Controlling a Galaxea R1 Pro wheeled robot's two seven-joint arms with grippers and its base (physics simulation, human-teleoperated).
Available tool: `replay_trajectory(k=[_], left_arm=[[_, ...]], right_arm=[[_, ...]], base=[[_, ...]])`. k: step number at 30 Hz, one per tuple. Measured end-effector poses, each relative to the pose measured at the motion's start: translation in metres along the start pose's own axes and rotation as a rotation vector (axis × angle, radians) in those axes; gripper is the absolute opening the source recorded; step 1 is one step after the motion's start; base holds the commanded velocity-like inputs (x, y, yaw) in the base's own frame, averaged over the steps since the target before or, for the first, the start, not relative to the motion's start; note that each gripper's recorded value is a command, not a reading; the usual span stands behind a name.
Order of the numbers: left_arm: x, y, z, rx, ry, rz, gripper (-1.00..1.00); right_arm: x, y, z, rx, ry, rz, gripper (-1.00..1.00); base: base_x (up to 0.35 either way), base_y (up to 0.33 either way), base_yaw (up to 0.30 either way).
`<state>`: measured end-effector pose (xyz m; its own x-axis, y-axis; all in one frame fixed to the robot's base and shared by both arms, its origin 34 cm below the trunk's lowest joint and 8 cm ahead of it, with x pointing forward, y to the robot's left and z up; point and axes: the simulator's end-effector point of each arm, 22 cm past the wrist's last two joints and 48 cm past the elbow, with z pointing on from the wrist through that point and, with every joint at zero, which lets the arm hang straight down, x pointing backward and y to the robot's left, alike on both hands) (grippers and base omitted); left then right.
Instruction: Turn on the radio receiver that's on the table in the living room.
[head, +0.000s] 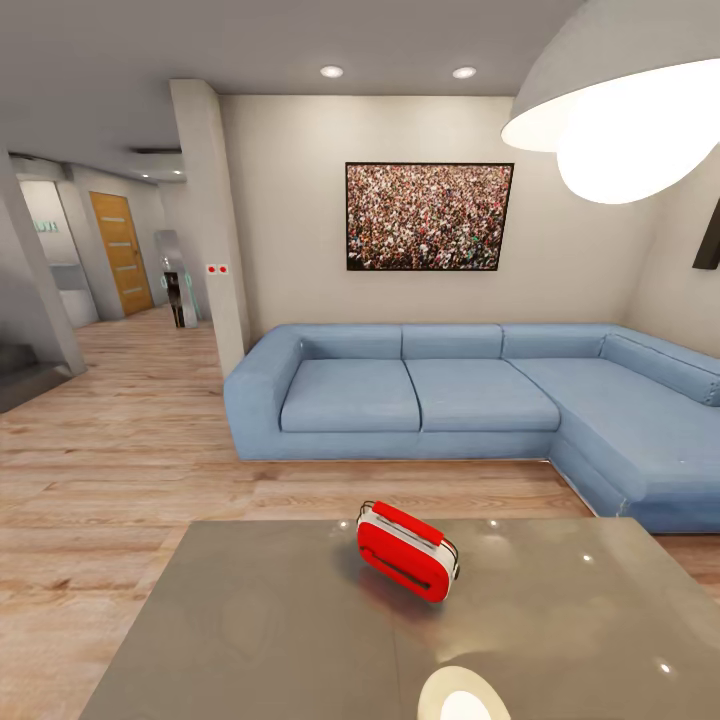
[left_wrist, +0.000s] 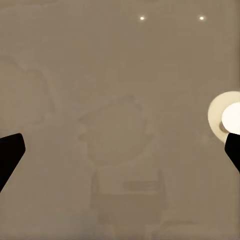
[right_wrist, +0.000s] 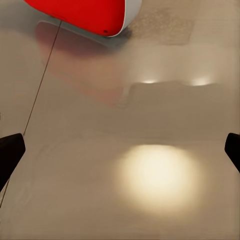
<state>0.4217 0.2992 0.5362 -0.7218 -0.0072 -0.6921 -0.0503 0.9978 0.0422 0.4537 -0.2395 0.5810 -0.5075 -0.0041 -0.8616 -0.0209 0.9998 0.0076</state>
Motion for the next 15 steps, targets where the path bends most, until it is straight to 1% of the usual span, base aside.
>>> replay_trajectory(k=[4,6,8,9,10,11,12,13,14,15], left_arm=[[-0.002,-0.001,0.000,0.002,-0.004,-0.001,1.00],[-0.009,-0.005,0.001,0.005,-0.019,-0.004,1.00],[-0.029,-0.007,0.003,0.007,-0.060,-0.005,1.00],[-0.047,-0.008,0.004,0.007,-0.097,-0.006,1.00],[-0.059,-0.008,0.004,0.006,-0.122,-0.007,1.00],[-0.084,-0.008,0.003,0.006,-0.172,-0.008,1.00],[-0.111,-0.009,0.001,0.006,-0.227,-0.010,1.00],[-0.126,-0.009,-0.001,0.006,-0.258,-0.011,1.00],[-0.154,-0.013,-0.006,0.009,-0.311,-0.017,1.00],[-0.169,-0.016,-0.009,0.013,-0.338,-0.022,1.00]], right_arm=[[-0.003,-0.002,0.001,0.004,-0.007,-0.002,1.00],[-0.012,-0.006,0.003,0.009,-0.024,-0.008,1.00],[-0.030,-0.013,0.008,0.016,-0.061,-0.017,1.00],[-0.046,-0.018,0.012,0.022,-0.088,-0.025,1.00],[-0.055,-0.021,0.014,0.024,-0.101,-0.030,1.00],[-0.072,-0.027,0.019,0.029,-0.117,-0.039,1.00],[-0.089,-0.032,0.023,0.034,-0.123,-0.047,1.00],[-0.098,-0.034,0.025,0.036,-0.126,-0.051,1.00],[-0.117,-0.037,0.028,0.040,-0.129,-0.057,1.00],[-0.128,-0.038,0.029,0.042,-0.134,-0.060,1.00]], base=[[0.000,0.000,0.000],[0.000,0.000,0.000],[0.000,0.000,0.000],[0.000,0.000,0.000],[0.000,0.000,0.000],[0.000,0.000,0.000],[0.000,0.000,0.000],[0.000,0.000,0.000],[0.000,0.000,0.000],[0.000,0.000,0.000]])
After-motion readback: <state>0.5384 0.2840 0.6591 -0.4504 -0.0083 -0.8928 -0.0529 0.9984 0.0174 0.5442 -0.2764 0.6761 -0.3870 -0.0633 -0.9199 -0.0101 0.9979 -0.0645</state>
